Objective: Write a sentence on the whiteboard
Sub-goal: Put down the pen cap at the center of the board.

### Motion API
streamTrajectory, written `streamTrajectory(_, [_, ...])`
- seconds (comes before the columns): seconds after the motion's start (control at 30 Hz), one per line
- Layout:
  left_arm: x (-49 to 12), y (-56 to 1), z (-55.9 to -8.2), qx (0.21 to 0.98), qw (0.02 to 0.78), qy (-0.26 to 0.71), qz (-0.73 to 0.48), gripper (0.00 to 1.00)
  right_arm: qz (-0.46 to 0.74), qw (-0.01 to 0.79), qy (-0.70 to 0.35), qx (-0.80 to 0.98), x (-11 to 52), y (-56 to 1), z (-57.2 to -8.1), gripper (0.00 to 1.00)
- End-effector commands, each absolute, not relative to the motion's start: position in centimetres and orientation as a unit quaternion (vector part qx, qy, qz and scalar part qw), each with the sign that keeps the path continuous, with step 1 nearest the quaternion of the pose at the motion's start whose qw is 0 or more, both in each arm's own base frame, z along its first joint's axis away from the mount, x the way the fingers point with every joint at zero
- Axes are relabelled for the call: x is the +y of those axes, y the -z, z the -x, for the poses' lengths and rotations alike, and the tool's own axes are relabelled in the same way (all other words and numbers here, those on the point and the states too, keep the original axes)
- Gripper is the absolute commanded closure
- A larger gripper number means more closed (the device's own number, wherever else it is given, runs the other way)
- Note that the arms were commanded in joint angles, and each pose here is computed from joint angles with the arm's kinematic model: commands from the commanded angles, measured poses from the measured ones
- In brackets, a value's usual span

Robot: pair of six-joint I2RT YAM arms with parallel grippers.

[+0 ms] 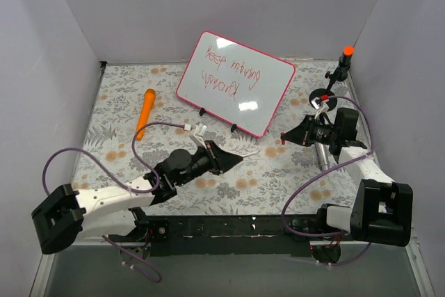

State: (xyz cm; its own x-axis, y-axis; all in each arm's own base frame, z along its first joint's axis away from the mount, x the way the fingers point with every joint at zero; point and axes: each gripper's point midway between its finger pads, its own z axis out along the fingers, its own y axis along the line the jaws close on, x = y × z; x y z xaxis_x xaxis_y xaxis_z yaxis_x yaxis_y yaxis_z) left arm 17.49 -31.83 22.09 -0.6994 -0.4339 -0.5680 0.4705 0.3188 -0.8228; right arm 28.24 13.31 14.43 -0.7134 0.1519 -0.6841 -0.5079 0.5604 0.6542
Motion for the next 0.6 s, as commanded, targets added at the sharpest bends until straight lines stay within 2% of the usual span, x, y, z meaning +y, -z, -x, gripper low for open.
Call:
streamTrajectory(0.0, [-34.4,-23.9,-20.2,0.698,0.468,0.539,0.057,1.00,0.023,0.362,-0.555,0.749,14.0,-18.5,-27.8,0.95])
streamTrajectory(0.2, [-38.0,-20.6,-20.7,0.719,0.489,0.493,0.035,1.00,-0.027,0.361,-0.578,0.731,13.1,-18.6,-27.4,0.95])
streamTrajectory(0.57, [-40.4,-20.7,-22.7,0.696,0.541,0.471,0.034,1.00,-0.082,0.328,-0.590,0.733,12.8,-16.8,-27.5,0.94])
